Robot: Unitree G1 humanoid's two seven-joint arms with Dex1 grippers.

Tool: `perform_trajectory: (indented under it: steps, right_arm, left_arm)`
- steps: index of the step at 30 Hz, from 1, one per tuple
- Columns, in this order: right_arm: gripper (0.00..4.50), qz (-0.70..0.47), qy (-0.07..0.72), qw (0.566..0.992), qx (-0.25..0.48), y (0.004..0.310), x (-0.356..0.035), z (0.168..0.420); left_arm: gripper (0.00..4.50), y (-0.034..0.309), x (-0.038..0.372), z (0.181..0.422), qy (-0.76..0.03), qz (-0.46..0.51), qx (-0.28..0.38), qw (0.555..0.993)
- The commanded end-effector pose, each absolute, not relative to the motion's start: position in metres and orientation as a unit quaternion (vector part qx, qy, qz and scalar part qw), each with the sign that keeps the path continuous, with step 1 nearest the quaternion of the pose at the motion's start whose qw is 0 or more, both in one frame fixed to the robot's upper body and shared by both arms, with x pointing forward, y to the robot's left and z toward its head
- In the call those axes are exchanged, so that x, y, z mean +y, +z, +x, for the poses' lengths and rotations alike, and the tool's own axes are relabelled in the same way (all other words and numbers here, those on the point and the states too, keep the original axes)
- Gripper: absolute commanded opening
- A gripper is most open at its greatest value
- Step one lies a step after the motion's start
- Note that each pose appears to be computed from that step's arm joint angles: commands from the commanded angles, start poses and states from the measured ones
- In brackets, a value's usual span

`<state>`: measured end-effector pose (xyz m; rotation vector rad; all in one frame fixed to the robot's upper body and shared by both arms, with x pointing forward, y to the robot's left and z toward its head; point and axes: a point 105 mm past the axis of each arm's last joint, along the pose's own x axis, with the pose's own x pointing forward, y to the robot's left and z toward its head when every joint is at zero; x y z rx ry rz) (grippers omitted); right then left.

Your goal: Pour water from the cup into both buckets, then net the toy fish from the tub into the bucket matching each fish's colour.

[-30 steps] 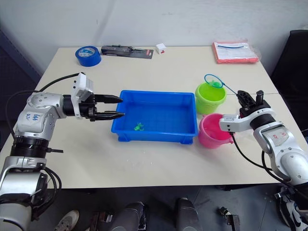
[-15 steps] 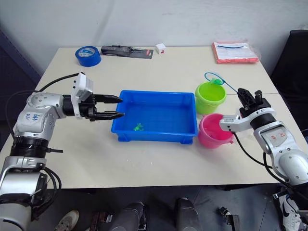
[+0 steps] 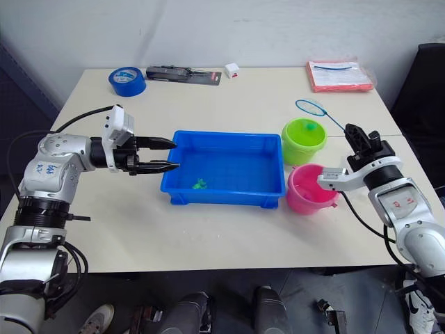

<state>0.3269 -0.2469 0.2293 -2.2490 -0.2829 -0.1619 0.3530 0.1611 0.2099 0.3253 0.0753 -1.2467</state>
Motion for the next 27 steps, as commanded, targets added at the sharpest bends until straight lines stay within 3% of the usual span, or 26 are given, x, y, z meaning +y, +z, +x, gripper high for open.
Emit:
perform_trajectory:
  steps: [1,5,8,13,15,17,22,27]
  right_arm:
    - [0.80,-0.901,-0.101,0.403,-0.128,0.250,-0.245,0.320]
    - [0.80,-0.900,-0.095,0.408,-0.124,0.248,-0.245,0.321]
    - [0.80,-0.886,-0.092,0.437,-0.126,0.248,-0.246,0.322]
    - [0.80,-0.771,0.004,0.620,-0.144,0.256,-0.222,0.328]
    - [0.80,-0.669,0.081,0.733,-0.095,0.261,-0.219,0.331]
    - [0.80,-0.598,0.151,0.785,-0.062,0.262,-0.214,0.329]
    - [0.80,-0.416,0.270,0.868,0.027,0.260,-0.205,0.329]
    - [0.80,-0.296,0.358,0.878,0.116,0.250,-0.184,0.328]
  left_arm:
    - [3.26,0.220,0.163,0.350,-0.578,0.168,0.017,0.798]
    - [3.26,0.220,0.164,0.350,-0.578,0.167,0.018,0.799]
    - [3.26,0.220,0.165,0.349,-0.577,0.167,0.018,0.799]
    - [3.26,0.221,0.171,0.345,-0.578,0.159,0.030,0.800]
    - [3.26,0.220,0.179,0.343,-0.578,0.155,0.046,0.800]
    - [3.26,0.220,0.186,0.342,-0.574,0.153,0.055,0.802]
    - [3.26,0.218,0.200,0.336,-0.563,0.146,0.074,0.810]
    - [3.26,0.216,0.214,0.326,-0.545,0.140,0.084,0.822]
